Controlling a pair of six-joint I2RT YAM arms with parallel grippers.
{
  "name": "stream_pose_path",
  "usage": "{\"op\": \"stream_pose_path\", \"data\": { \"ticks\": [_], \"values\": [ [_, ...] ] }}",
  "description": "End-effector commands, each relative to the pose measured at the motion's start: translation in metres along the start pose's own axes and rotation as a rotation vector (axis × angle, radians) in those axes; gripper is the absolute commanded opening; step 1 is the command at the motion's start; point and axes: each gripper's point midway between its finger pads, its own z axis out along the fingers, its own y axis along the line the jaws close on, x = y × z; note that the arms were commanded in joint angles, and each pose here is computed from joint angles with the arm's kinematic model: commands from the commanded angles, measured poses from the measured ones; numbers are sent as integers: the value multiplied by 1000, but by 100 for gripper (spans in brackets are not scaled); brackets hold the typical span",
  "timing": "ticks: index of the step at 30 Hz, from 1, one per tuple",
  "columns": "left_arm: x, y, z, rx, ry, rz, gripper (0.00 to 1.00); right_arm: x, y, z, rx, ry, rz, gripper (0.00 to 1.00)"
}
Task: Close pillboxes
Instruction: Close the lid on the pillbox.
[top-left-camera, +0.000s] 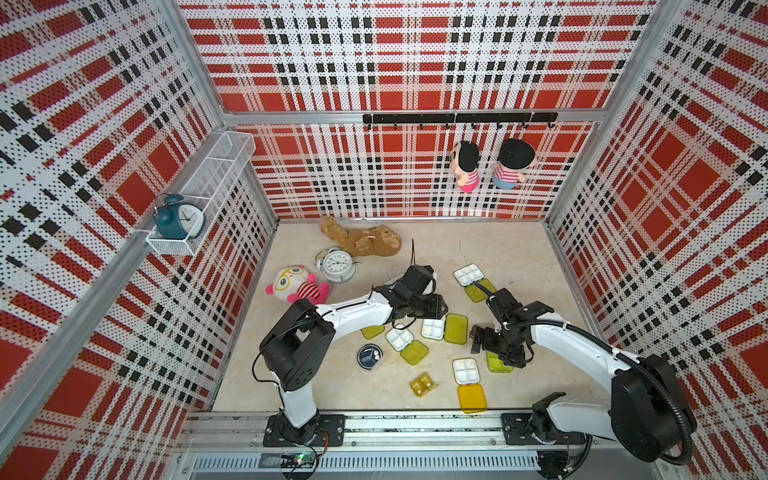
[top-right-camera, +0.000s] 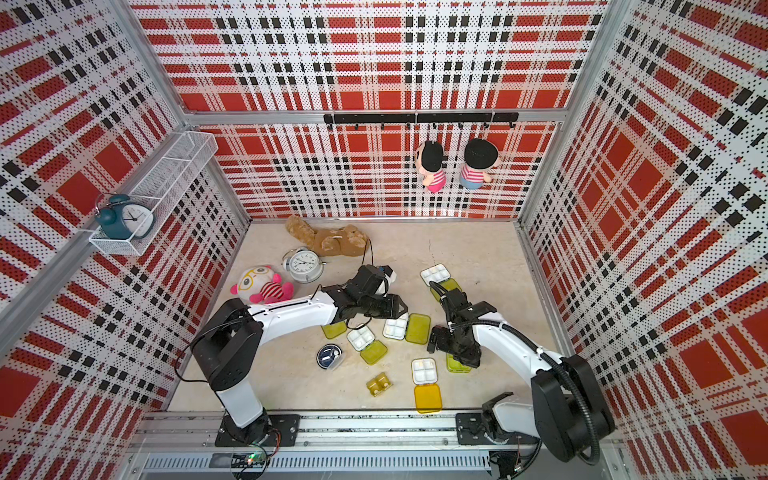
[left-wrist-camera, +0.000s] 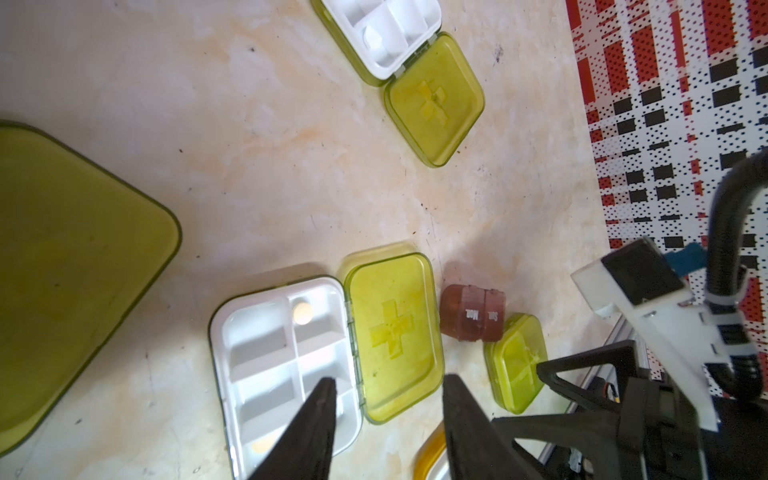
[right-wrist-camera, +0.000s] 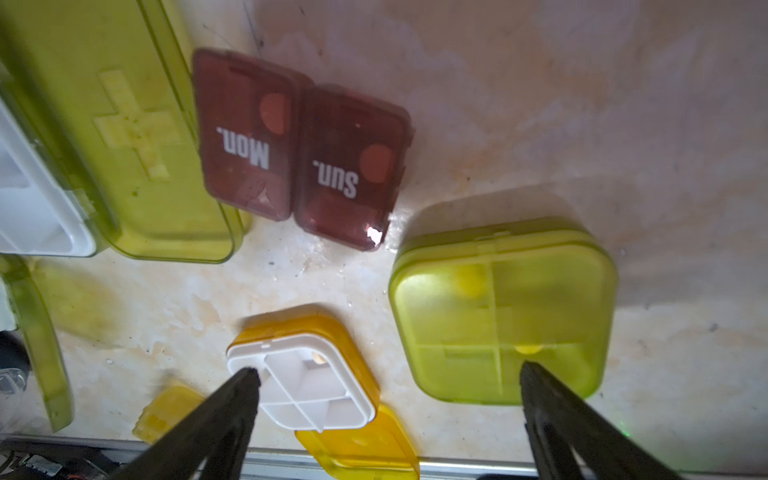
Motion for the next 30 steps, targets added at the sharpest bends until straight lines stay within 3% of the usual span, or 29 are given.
{"op": "stream_pose_path", "data": {
  "ticks": [1,18,26,30],
  "values": [
    [-17,-8,-1,14,-39,5,45,-21,11,-1,-43,-79,-43,100],
    [-25,-16,4,20,-48,2,46,-31,22,-19,-88,-126,-97,100],
    [-40,-20,6,27,-58,4,46,-52,38,-60,-187,-192,-70,100],
    [-62,-18,1,49,-83,-24,46,-72,53,-89,-323,-256,-11,100]
  ]
}}
